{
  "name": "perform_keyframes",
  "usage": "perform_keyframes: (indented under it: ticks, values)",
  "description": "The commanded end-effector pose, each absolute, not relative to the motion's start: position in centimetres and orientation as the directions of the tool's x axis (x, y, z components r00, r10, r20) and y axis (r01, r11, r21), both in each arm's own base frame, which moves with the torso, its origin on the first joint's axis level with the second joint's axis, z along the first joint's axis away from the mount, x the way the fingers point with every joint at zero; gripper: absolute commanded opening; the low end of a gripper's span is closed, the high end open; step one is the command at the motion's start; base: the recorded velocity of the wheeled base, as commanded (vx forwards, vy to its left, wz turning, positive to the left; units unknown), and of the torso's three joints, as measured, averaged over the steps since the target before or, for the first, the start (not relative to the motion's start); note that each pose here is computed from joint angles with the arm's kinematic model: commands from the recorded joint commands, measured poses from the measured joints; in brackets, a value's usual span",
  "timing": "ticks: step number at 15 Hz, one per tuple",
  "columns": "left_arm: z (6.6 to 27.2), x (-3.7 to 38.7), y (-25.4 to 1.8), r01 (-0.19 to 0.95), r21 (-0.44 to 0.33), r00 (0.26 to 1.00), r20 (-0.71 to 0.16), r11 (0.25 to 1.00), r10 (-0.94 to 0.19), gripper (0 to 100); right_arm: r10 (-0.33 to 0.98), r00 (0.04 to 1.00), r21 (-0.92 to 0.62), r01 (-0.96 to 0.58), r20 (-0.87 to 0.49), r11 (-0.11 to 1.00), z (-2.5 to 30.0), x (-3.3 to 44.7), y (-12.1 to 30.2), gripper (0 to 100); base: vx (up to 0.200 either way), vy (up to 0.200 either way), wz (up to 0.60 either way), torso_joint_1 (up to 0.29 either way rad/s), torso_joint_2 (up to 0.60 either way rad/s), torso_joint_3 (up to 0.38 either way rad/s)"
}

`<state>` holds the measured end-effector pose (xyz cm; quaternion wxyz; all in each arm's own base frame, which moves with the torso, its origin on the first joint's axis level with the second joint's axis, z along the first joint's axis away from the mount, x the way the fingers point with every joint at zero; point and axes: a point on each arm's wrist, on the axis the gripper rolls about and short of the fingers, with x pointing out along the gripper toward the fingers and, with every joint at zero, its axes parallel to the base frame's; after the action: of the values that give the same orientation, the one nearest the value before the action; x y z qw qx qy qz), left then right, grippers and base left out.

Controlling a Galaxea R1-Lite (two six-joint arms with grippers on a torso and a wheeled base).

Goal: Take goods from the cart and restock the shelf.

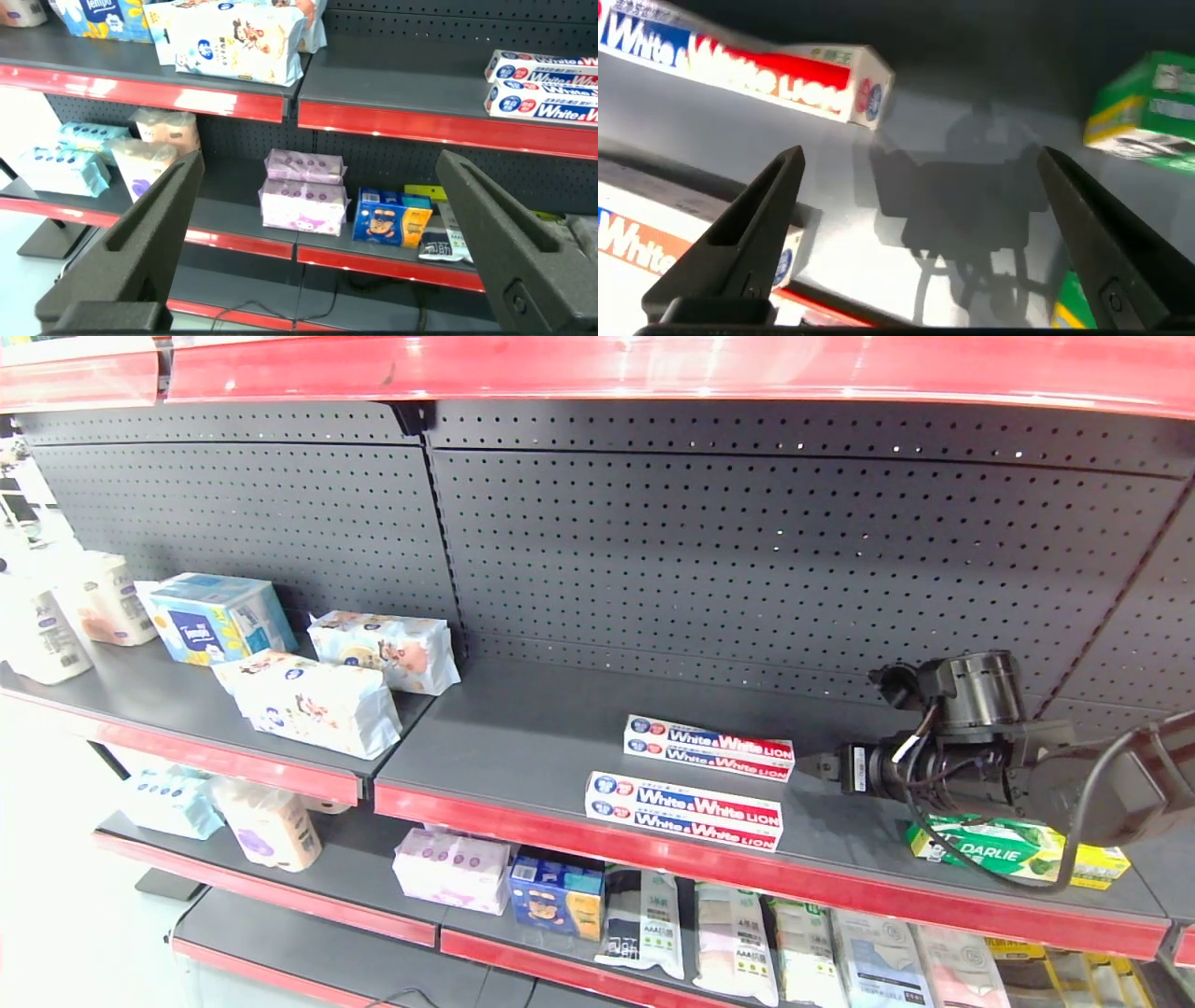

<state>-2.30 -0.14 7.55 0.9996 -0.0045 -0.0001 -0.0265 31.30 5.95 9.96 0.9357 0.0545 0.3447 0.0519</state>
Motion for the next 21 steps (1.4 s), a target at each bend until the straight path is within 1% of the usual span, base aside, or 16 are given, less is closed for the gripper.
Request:
perform_keyframes:
  ticks: [1,4,6,7,9,11,12,13,17,21]
  values:
    - [7.6,-2.3,-0.1,0.052,-0.009,0.999,0.000,0.999,-0.052,100,0.153,0.762,0.145,-0.078,-0.630,0.986,10.7,29.9,5.5,100,0.000,0.000,0.00,0.000,0.00,0.000]
    - [7.5,-2.3,-0.1,0.054,-0.009,0.999,-0.002,0.999,-0.054,100,0.183,0.750,0.135,-0.125,-0.635,0.983,10.9,28.4,5.6,100,0.000,0.000,0.00,0.000,0.00,0.000]
    - [7.6,-2.3,-0.1,0.054,-0.009,0.999,0.000,0.999,-0.054,100,0.198,0.763,0.154,-0.130,-0.615,0.980,11.6,28.0,6.0,100,0.000,0.000,0.00,0.000,0.00,0.000]
    - [7.6,-2.3,-0.1,0.052,-0.009,0.999,0.000,0.999,-0.052,100,0.216,0.780,0.177,-0.136,-0.588,0.975,12.6,27.5,6.3,100,0.000,0.000,0.00,0.000,0.00,0.000]
    - [7.6,-2.3,-0.1,0.052,-0.009,0.999,0.000,0.999,-0.052,100,0.224,0.780,0.180,-0.145,-0.584,0.973,12.7,27.1,6.4,100,0.000,0.000,0.00,0.000,0.00,0.000]
    - [7.6,-2.3,-0.1,0.052,-0.009,0.999,0.000,0.999,-0.052,100,0.205,0.756,0.156,-0.137,-0.621,0.978,11.3,27.8,6.8,100,0.000,0.000,0.00,0.000,0.00,0.000]
    - [7.6,-2.3,-0.1,0.054,-0.009,0.999,0.000,0.999,-0.054,100,0.144,0.768,0.130,-0.080,-0.624,0.988,9.9,29.6,7.0,100,0.000,0.000,0.00,0.000,0.00,0.000]
    - [7.6,-2.3,-0.1,0.052,-0.009,0.999,0.000,0.999,-0.052,100,0.114,0.773,0.116,-0.053,-0.623,0.992,9.4,30.4,7.1,100,0.000,0.000,0.00,0.000,0.00,0.000]
    - [7.6,-2.3,-0.1,0.052,-0.009,0.999,0.000,0.999,-0.052,100,0.110,0.778,0.125,-0.041,-0.619,0.991,9.0,31.8,8.0,100,0.000,0.000,0.00,0.000,0.00,0.000]
    - [7.6,-2.3,-0.1,0.054,-0.009,0.999,0.000,0.999,-0.054,100,0.050,0.791,0.126,0.034,-0.610,0.991,9.0,32.6,6.4,100,0.000,0.000,0.00,0.000,0.00,0.000]
